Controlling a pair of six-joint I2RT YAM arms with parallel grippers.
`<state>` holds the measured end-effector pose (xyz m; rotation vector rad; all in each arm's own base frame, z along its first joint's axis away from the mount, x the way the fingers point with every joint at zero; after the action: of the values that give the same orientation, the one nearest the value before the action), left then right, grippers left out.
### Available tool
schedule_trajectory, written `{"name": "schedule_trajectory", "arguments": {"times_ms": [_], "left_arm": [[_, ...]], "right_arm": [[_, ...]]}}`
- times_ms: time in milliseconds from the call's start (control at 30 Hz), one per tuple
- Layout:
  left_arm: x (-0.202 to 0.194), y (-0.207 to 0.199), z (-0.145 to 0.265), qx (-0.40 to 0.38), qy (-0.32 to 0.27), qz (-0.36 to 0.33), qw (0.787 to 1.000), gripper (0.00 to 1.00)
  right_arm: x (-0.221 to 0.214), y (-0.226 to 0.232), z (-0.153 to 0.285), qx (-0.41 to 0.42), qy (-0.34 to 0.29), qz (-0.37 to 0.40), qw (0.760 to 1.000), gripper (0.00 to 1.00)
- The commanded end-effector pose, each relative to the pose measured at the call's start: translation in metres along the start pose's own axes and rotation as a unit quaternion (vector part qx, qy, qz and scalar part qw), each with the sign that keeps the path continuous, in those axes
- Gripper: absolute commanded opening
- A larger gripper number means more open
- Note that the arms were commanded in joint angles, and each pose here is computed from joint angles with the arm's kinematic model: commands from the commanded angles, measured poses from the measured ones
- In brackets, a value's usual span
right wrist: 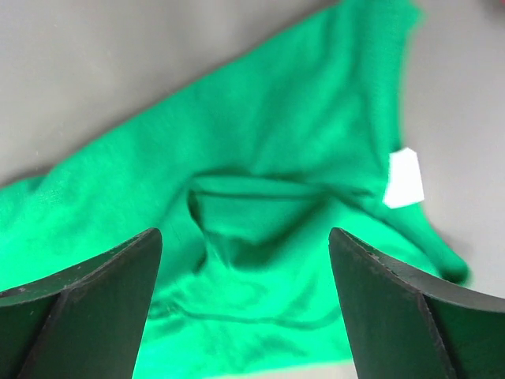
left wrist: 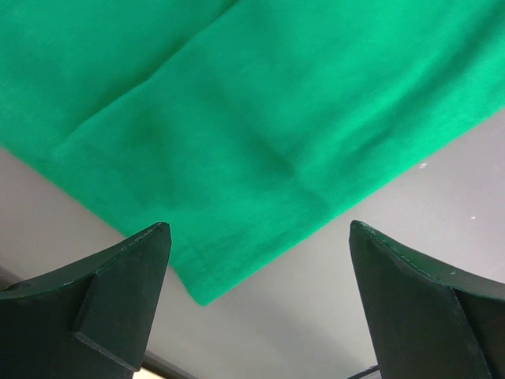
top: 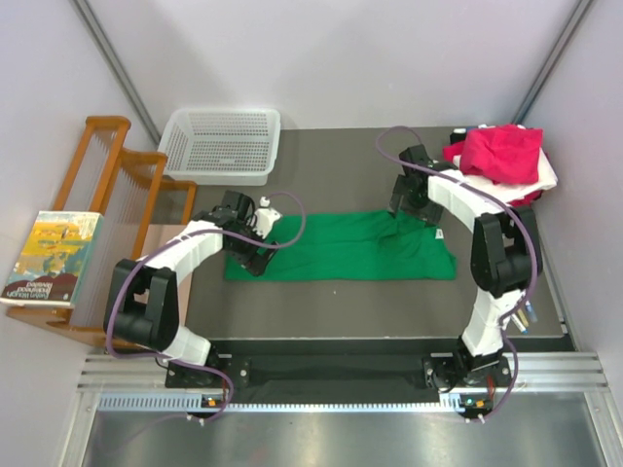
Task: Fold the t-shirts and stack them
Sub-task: Fold the tshirt
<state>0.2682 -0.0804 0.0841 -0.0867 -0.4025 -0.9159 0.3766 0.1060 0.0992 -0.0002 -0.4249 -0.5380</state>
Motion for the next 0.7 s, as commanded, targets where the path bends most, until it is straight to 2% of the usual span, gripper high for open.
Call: {"name": "schedule_trajectory", "arguments": {"times_ms": [0, 100, 167, 267, 400, 533, 667], "left_arm": [[0.021, 0.043, 0.023, 0.059, -0.062, 0.065, 0.994, 0.99], [0.025, 0.068, 0.033, 0.054, -0.087, 0.133, 0.986, 0.99], [0.029, 0.073, 0.034, 0.045, -0.092, 0.148, 0.984, 0.99], [0.048, 0.066, 0.042, 0.001, -0.127, 0.143, 0.982, 0.99], [0.064, 0.043, 0.038, -0.043, -0.132, 0.103, 0.985, 0.99], [0.062, 0.028, 0.018, -0.047, -0.104, 0.071, 0.991, 0.99], [0.059, 0.033, -0.002, -0.047, -0.088, 0.069, 0.993, 0.99]], "right_arm": [[0.019, -0.013, 0.048, -0.015, -0.063, -0.022, 0.998, 0.87], [0.021, -0.02, 0.065, -0.011, -0.082, -0.033, 0.996, 0.88], [0.022, -0.024, 0.078, -0.009, -0.093, -0.04, 0.995, 0.89], [0.016, -0.024, 0.092, 0.02, -0.098, -0.044, 0.994, 0.89], [-0.014, -0.009, 0.097, 0.103, -0.048, -0.03, 0.993, 0.9], [-0.036, -0.012, 0.081, 0.094, -0.033, -0.02, 0.995, 0.9], [-0.053, -0.02, 0.065, 0.074, -0.017, -0.018, 0.997, 0.89]]}}
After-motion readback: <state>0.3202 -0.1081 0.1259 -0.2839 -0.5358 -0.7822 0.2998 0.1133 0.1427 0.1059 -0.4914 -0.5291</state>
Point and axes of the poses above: each gripper's point midway between its finger pads, its own z axis back along the fingers, its own y axis along the line the jaws close on, x = y × z, the point moved 4 cm from there along z, back along the fingers, and after that the axes turned 12 degrees about -z, right-handed, at the moved point
